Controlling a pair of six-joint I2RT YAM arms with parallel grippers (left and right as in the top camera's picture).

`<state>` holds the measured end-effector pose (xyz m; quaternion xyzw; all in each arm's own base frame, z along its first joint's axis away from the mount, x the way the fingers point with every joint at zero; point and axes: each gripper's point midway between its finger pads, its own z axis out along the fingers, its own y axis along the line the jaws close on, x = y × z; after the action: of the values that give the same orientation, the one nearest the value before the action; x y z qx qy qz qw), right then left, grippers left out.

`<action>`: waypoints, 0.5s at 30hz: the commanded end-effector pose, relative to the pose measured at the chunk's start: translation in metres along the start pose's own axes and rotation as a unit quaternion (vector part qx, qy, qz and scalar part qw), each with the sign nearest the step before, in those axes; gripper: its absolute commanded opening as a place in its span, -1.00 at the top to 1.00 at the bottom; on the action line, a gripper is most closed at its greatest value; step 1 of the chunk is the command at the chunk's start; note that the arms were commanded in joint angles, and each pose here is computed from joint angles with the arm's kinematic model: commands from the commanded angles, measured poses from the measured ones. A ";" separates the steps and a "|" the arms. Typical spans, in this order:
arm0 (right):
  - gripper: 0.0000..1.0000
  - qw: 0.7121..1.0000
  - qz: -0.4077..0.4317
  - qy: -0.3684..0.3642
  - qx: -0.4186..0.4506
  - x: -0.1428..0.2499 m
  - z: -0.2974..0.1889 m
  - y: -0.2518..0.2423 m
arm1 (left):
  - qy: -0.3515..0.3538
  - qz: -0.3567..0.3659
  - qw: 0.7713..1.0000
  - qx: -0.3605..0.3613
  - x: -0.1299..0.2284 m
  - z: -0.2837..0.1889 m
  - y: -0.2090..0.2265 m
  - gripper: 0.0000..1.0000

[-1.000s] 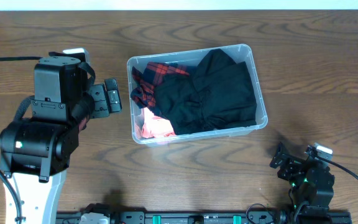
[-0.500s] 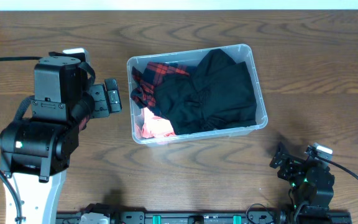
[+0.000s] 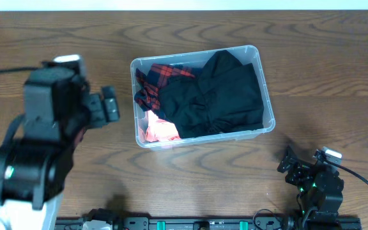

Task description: Pack container

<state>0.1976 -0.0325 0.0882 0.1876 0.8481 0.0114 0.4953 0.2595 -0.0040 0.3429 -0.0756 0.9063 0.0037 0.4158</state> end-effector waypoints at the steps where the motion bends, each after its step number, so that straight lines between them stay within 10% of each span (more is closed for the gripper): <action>1: -0.98 1.000 -0.007 0.002 -0.006 0.002 0.001 0.002 | -0.036 0.005 0.999 -0.011 0.007 -0.021 0.017 -0.96; 15: -0.98 1.000 -0.007 0.002 -0.006 0.002 0.001 0.002 | -0.148 0.071 0.984 0.067 0.086 0.012 0.011 -0.96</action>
<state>0.1977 -0.0320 0.0879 0.1870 0.8483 0.0126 0.4952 0.2162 0.0062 0.2896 -0.0089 0.8417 0.0006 0.5399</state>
